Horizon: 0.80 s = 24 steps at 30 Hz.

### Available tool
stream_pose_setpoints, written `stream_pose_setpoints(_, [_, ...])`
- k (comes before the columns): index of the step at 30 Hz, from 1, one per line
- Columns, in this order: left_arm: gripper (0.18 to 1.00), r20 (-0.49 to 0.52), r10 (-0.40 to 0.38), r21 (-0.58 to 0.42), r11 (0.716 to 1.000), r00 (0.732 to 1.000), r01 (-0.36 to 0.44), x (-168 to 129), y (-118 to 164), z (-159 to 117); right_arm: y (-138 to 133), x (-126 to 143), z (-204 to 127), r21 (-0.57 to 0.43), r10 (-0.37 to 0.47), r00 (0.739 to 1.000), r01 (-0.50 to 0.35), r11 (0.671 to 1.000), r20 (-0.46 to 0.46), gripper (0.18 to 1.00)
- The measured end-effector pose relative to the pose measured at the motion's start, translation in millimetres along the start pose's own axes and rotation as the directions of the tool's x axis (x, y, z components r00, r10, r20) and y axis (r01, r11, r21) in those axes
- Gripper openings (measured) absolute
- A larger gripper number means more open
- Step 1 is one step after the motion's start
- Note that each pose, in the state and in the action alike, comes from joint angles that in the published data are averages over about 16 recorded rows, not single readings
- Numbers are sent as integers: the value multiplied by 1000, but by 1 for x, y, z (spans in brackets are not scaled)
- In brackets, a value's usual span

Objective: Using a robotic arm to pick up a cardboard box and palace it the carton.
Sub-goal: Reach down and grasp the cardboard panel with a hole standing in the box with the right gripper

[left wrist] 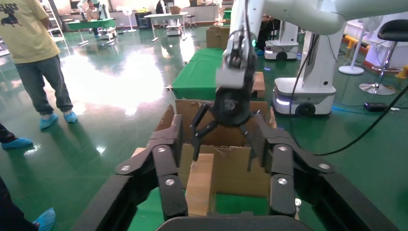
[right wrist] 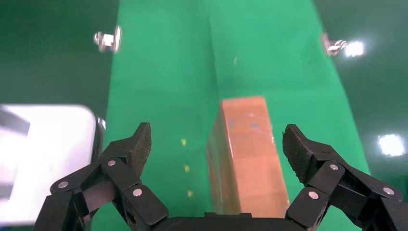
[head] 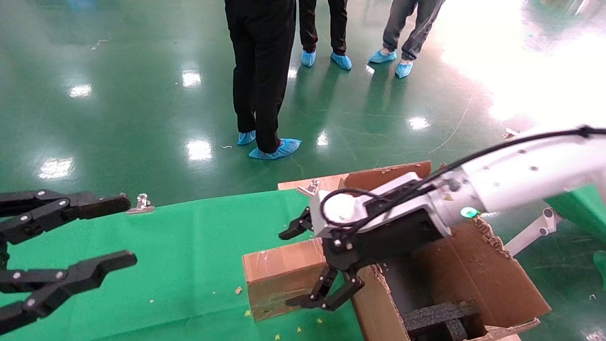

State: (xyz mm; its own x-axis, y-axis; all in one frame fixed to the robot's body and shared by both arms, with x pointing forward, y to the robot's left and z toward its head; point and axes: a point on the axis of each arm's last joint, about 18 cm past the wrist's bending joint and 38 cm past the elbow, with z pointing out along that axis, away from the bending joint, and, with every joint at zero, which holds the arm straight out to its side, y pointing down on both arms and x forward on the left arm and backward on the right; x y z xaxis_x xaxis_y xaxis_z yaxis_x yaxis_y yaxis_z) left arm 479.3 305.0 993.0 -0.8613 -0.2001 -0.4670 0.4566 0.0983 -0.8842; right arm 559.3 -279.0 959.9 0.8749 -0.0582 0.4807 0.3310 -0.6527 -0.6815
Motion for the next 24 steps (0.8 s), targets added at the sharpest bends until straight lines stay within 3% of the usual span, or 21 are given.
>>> stream_pose_setpoints(12, [381, 0, 0, 0, 1000, 1000, 0, 0, 0, 0, 0, 42, 32, -206, -92, 994, 103, 973, 62, 1001])
stream_pose_setpoints(24, [222, 0, 0, 0, 1000, 1000, 0, 0, 0, 0, 8, 68, 52, -335, -151, 979, 190, 923, 138, 1001])
